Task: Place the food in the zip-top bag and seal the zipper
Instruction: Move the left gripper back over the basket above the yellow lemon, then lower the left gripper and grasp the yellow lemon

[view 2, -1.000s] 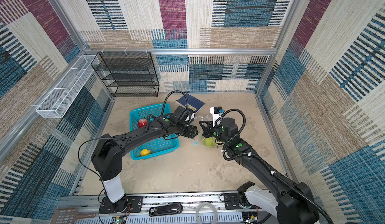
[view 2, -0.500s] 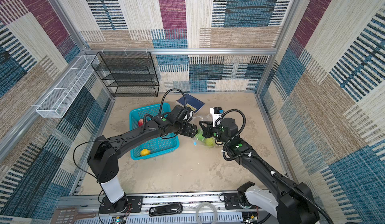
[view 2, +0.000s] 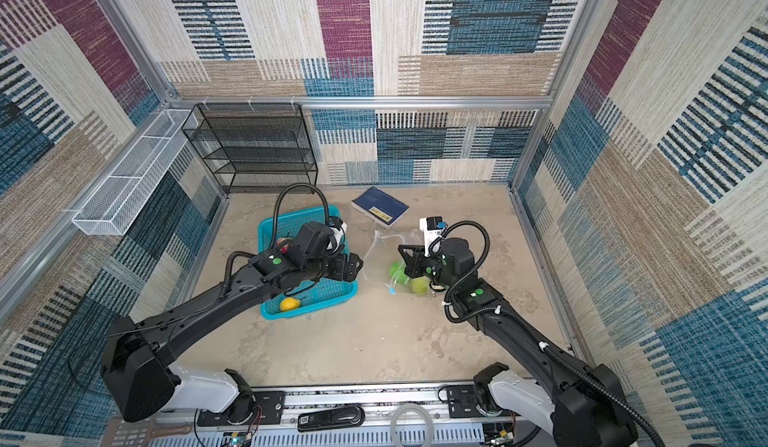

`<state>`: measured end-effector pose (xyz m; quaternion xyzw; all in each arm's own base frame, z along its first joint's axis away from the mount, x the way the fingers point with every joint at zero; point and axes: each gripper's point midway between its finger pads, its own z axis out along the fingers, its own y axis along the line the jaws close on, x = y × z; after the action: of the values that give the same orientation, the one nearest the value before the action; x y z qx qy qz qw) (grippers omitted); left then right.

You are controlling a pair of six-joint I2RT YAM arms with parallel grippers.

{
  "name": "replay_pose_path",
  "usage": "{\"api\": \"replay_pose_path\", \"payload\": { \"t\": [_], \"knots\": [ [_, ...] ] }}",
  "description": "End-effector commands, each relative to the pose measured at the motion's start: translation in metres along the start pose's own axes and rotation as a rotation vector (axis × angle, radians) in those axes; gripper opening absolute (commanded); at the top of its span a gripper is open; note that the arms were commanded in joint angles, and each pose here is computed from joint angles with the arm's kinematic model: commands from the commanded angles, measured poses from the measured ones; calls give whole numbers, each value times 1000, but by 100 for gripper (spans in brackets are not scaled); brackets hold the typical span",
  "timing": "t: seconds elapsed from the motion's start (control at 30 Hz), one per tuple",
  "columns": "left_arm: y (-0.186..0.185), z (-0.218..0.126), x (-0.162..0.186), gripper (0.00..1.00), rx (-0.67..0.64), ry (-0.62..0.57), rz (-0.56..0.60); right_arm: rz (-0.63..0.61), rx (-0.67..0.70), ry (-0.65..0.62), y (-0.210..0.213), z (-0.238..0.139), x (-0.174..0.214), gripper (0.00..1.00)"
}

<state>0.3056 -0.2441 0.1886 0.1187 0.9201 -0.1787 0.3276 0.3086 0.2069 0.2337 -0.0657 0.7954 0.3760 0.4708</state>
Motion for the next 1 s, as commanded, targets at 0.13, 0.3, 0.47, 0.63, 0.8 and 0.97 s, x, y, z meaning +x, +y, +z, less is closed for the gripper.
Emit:
{"api": "replay_pose_path", "payload": {
  "t": [0.13, 0.3, 0.47, 0.63, 0.8, 0.97],
  "knots": [
    [72, -10, 58, 91, -166, 116, -173, 11, -15, -24, 1, 4, -4, 0],
    [97, -11, 87, 90, -244, 219, -223, 12, -21, -18, 1, 9, -2, 0],
    [108, -2, 101, 90, -283, 280, -266, 1, -17, -8, -1, 12, -1, 0],
    [123, 0, 112, 91, -354, 365, -259, -17, 13, -10, -6, 9, 0, 0],
    [135, -10, 110, 92, -402, 428, -240, -25, 19, -17, -8, 8, 1, 0],
    [137, -3, 123, 92, -406, 474, -287, -31, 26, -14, -11, 10, 3, 0]
  ]
}}
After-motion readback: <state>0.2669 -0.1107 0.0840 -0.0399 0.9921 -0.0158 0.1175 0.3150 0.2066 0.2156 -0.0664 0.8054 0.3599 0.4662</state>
